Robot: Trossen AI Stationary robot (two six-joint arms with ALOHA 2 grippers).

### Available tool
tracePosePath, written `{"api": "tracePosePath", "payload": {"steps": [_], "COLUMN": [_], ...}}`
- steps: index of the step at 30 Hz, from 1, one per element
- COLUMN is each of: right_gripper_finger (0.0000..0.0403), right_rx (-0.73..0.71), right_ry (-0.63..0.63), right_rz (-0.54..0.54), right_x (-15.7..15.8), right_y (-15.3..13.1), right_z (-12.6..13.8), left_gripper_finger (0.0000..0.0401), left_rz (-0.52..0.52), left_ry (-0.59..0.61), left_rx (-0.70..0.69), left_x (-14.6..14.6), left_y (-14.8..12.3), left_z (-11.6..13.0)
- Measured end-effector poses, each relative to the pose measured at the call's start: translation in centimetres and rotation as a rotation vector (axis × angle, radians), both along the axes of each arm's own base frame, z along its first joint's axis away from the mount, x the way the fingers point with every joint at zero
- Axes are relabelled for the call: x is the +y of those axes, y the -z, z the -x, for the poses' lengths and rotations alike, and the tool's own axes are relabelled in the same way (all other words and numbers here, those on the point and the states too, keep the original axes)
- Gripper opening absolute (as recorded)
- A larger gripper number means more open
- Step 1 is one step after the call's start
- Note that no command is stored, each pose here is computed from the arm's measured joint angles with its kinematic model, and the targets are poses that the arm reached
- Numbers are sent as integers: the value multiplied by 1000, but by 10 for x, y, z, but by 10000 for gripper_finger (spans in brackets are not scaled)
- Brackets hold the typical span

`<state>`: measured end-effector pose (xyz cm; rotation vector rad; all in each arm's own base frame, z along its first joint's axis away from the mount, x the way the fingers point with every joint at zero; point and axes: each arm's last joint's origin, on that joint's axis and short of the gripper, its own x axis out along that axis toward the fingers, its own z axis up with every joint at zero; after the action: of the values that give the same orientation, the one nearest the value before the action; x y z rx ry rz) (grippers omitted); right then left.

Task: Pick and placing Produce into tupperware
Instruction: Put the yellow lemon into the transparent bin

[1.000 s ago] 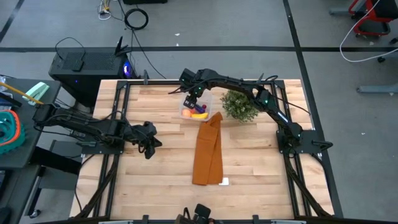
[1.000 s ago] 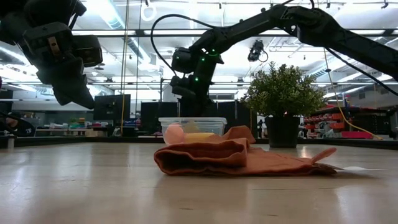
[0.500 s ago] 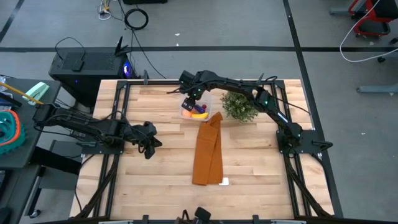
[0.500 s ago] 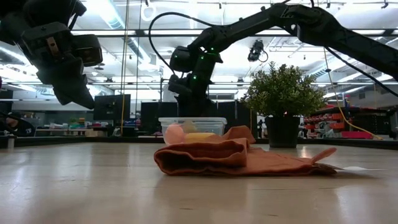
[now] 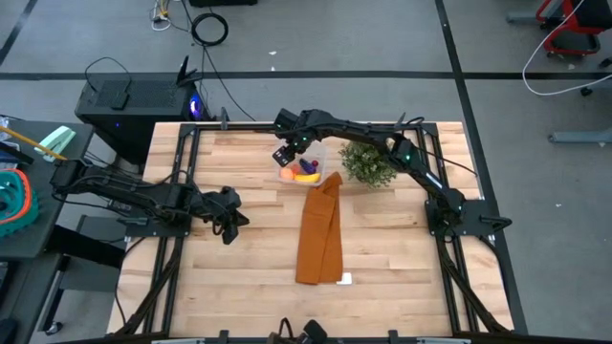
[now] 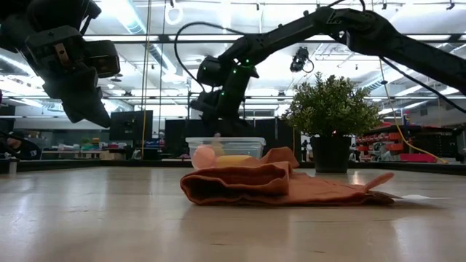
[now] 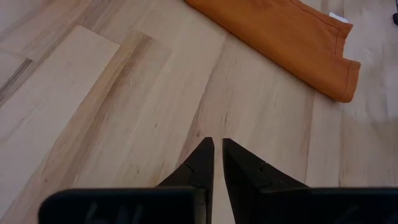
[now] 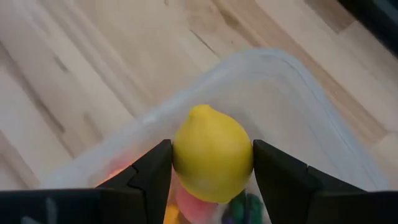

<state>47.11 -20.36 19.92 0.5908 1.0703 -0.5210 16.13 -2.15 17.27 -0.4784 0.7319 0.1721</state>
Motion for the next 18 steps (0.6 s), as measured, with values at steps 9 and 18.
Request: {"api": "tracePosePath", "payload": {"steps": [9, 18], "right_gripper_finger": [208, 208], "right_rx": [23, 25], "right_ry": [129, 128], "right_rz": [12, 30], "right_x": [-1, -2], "right_y": [8, 8], "right_z": [-1, -2], "left_gripper_finger": [35, 39], "left_rz": [-1, -3], "left_ry": [1, 3], "left_rx": [0, 0], "left_x": [0, 0], "left_y": [0, 0], "left_z": [0, 0]}}
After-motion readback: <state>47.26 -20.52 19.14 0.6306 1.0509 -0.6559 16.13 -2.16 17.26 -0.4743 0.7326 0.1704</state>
